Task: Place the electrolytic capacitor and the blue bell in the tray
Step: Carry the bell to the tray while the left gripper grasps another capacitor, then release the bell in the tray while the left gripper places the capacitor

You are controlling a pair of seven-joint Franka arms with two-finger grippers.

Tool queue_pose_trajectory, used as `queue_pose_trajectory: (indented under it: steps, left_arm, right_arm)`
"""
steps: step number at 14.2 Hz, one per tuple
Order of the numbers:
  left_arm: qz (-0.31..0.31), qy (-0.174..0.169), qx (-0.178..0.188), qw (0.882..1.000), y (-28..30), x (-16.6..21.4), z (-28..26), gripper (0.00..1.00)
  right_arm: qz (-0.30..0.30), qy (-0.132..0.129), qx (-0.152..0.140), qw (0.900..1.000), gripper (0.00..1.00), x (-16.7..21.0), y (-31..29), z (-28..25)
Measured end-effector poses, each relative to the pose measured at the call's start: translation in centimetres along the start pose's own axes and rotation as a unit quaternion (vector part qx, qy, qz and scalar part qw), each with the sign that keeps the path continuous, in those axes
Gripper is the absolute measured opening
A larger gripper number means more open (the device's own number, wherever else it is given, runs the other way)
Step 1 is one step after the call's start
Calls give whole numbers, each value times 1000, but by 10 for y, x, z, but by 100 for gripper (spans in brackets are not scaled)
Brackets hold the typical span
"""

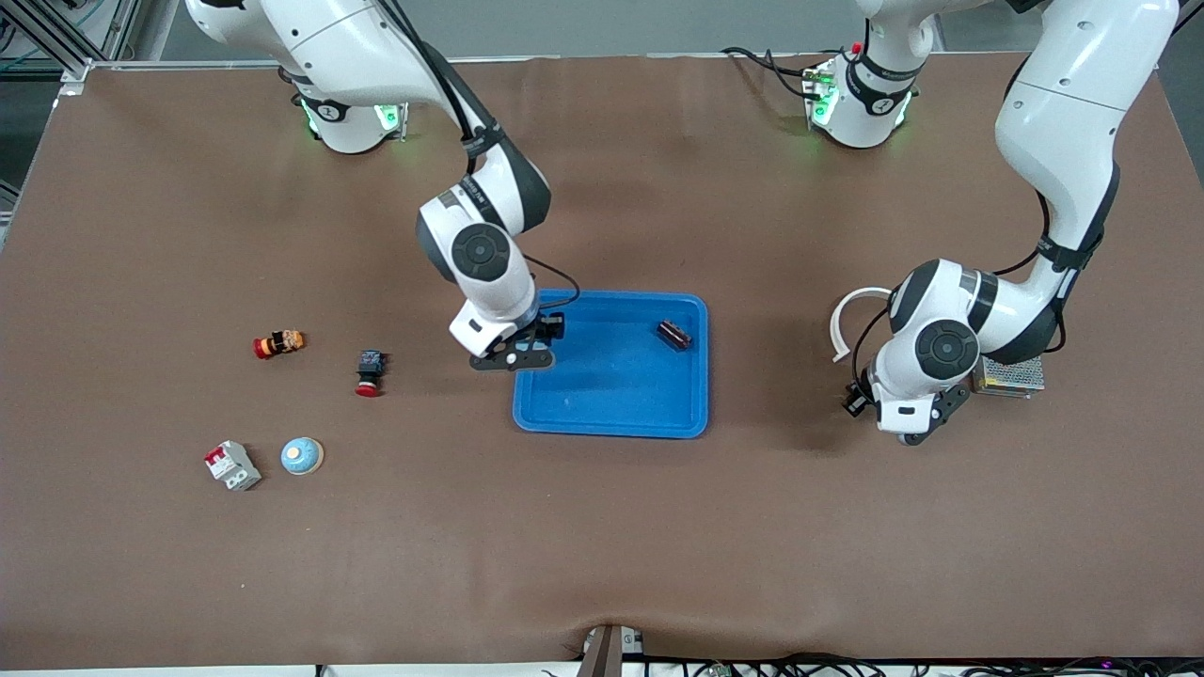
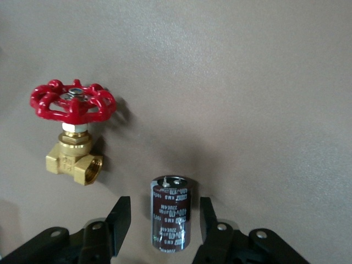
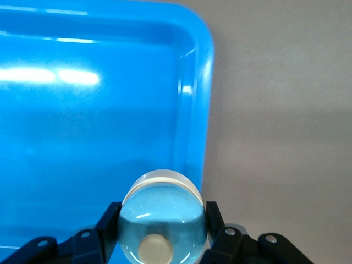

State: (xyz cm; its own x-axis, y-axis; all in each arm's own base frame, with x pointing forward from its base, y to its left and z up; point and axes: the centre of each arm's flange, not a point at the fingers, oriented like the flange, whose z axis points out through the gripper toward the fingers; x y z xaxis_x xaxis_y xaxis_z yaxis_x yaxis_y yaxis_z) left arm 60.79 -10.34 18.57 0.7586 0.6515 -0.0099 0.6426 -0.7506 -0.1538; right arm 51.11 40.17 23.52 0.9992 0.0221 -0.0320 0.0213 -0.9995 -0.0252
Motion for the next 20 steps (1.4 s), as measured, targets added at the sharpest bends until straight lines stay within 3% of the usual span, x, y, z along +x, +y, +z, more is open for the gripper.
queue_pose_trajectory:
  steps: [2,3,9,18,20]
  left_arm:
    - [0,0,-2,1000,1,0,1,37]
    - [0,0,-3,1000,1,0,1,33]
    - [10,16,-23,1000,20,-8,-38,33]
    - [-26,13,-49,998,85,-87,-117,33]
    - [-32,13,-56,998,102,-113,-122,33]
  right_arm:
    - [10,1,1,1000,67,-12,-17,1]
    - [15,3,2,1000,67,-18,-25,1]
    - [22,20,13,999,67,-23,-38,25]
    - [25,21,12,999,67,-25,-48,39]
    - [26,21,13,999,71,-26,-49,39]
